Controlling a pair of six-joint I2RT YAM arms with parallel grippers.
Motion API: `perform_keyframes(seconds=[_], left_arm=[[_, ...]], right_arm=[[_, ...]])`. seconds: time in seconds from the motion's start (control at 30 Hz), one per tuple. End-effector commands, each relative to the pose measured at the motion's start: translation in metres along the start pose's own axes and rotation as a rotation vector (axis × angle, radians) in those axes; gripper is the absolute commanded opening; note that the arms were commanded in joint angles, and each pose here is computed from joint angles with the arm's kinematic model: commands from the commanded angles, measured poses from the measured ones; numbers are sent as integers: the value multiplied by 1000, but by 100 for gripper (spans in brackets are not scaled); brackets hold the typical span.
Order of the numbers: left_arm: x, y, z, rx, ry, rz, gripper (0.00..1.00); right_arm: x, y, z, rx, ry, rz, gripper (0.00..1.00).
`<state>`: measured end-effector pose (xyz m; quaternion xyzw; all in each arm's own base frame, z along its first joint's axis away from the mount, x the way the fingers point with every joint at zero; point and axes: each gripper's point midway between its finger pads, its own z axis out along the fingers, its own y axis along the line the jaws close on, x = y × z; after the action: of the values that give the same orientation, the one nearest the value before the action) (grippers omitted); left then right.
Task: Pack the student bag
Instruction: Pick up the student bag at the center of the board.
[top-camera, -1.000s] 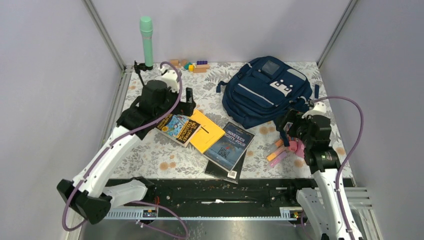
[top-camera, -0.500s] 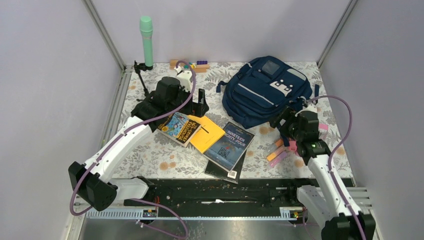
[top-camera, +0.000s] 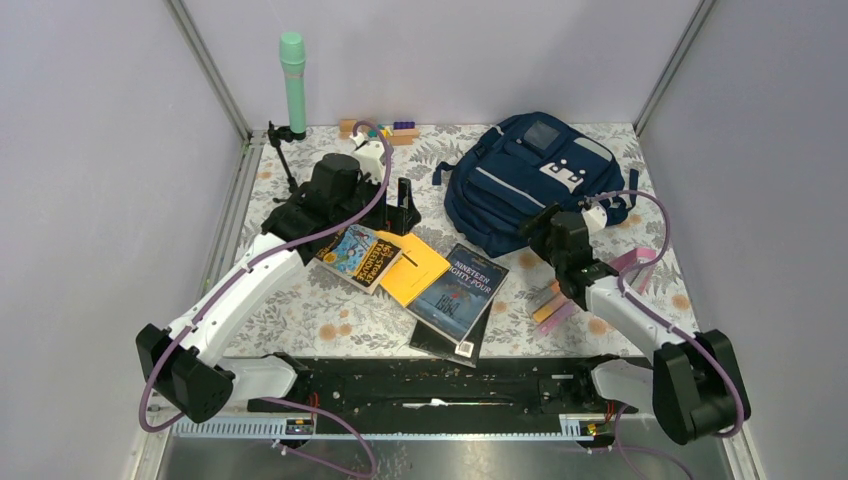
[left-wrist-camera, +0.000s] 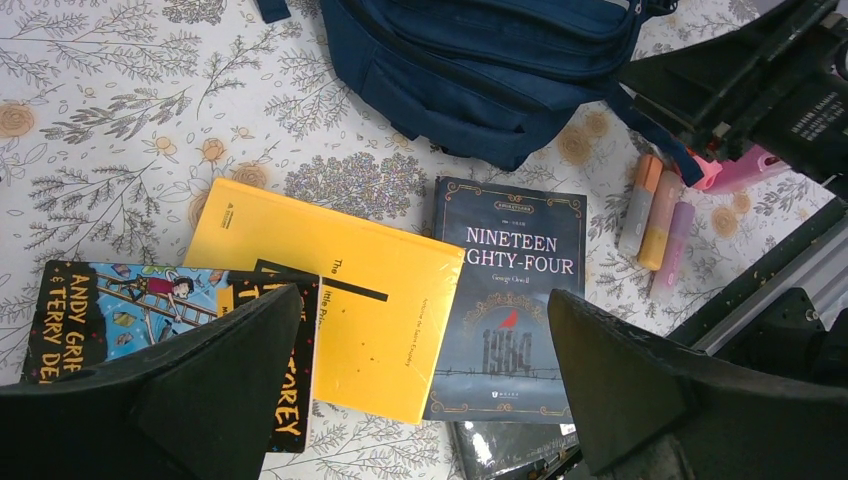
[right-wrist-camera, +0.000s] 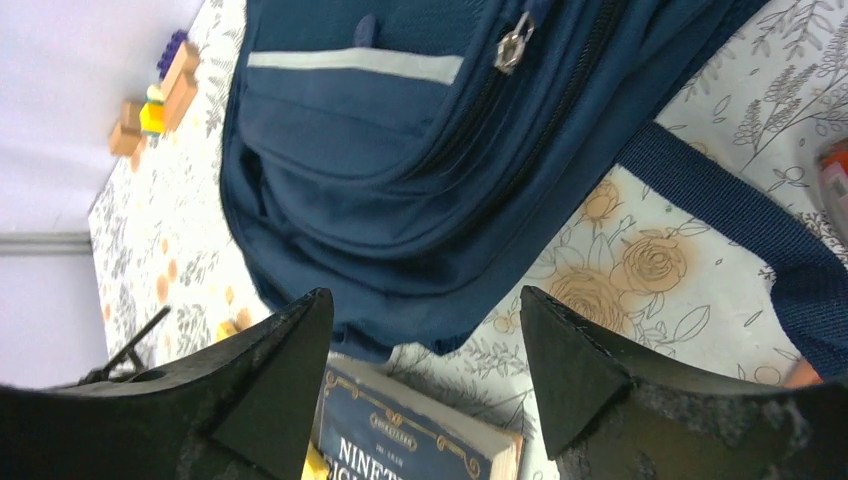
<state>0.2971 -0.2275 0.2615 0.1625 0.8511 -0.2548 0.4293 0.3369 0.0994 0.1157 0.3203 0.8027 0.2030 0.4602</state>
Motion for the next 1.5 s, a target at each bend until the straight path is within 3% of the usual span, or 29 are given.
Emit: perform_keyframes(seconds=[0.0, 0.3, 0.63, 0.67, 0.8, 0.93, 1.13, 1.27, 1.47], left_arm=[[-14, -10, -7, 39, -62, 8, 99], [-16, -10, -9, 37, -69, 14, 99], [-14, -6, -7, 18, -61, 21, 99], [-15, -6, -7, 18, -62, 21, 99], [-14, -4, -7, 7, -61, 25, 99], [-15, -2, -8, -4, -65, 30, 99], [-19, -1, -13, -12, -81, 33, 99], [-21, 1, -15, -26, -91, 40, 99], [-22, 4, -16, -44, -99, 45, 99]], right_arm=[[-29, 3, 17, 50, -171, 92, 77], [-21, -3, 47, 109, -166, 105, 77], [-19, 0, 66, 98, -182, 76, 58], [-20, 1, 68, 95, -185, 72, 55], [-30, 15, 67, 58, -207, 59, 23], [-50, 39, 56, 5, -235, 25, 0], [-70, 84, 30, -119, -204, -81, 0], [-64, 121, 8, -272, -89, -222, 0], [-67, 151, -40, -427, -8, -274, 0]])
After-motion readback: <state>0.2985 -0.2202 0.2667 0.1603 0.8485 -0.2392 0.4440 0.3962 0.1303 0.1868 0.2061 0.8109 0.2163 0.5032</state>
